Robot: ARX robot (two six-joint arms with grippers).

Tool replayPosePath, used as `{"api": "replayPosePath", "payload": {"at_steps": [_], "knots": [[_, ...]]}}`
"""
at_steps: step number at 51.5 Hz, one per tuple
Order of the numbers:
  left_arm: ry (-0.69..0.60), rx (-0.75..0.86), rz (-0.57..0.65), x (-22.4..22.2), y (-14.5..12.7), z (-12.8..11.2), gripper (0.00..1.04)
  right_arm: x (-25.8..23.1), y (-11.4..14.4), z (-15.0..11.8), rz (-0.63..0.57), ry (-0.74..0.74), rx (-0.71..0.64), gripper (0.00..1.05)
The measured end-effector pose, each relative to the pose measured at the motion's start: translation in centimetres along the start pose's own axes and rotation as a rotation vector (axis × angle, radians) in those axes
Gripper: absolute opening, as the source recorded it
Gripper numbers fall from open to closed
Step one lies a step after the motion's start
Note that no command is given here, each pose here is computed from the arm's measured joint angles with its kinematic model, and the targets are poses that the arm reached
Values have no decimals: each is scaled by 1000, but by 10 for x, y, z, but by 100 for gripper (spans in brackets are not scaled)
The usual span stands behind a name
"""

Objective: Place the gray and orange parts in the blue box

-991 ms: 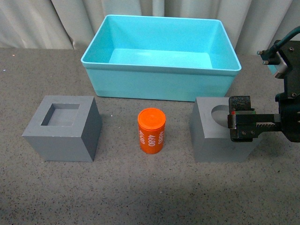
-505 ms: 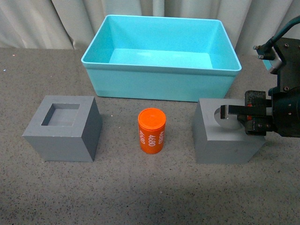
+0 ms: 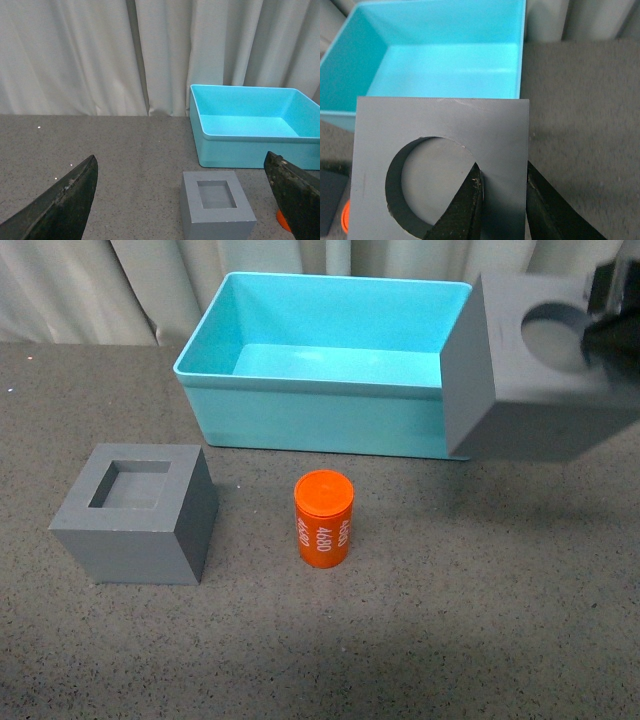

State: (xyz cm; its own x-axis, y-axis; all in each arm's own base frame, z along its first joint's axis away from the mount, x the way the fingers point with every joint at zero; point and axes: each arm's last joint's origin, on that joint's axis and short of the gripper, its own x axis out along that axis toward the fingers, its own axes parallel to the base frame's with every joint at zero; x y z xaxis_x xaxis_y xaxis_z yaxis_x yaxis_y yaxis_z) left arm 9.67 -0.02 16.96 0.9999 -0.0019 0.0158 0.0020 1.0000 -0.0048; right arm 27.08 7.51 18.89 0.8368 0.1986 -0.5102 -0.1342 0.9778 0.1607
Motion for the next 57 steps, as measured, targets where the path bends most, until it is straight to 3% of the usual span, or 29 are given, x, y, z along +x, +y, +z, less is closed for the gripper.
{"api": "replayPosePath", "payload": {"at_steps": [11,19,38,49,57], "knots": [[0,0,0,0,0,0,98,39,11,47,20,-83,-14,18],[0,0,0,0,0,0,98,87,13,66,-4,-22,-5,18],[0,0,0,0,0,0,98,165,8,45,-40,131,20,18],[0,0,0,0,0,0,98,179,8,42,-30,161,-3,17],[0,0,0,0,0,0,98,173,8,47,-14,118,-15,47]]}}
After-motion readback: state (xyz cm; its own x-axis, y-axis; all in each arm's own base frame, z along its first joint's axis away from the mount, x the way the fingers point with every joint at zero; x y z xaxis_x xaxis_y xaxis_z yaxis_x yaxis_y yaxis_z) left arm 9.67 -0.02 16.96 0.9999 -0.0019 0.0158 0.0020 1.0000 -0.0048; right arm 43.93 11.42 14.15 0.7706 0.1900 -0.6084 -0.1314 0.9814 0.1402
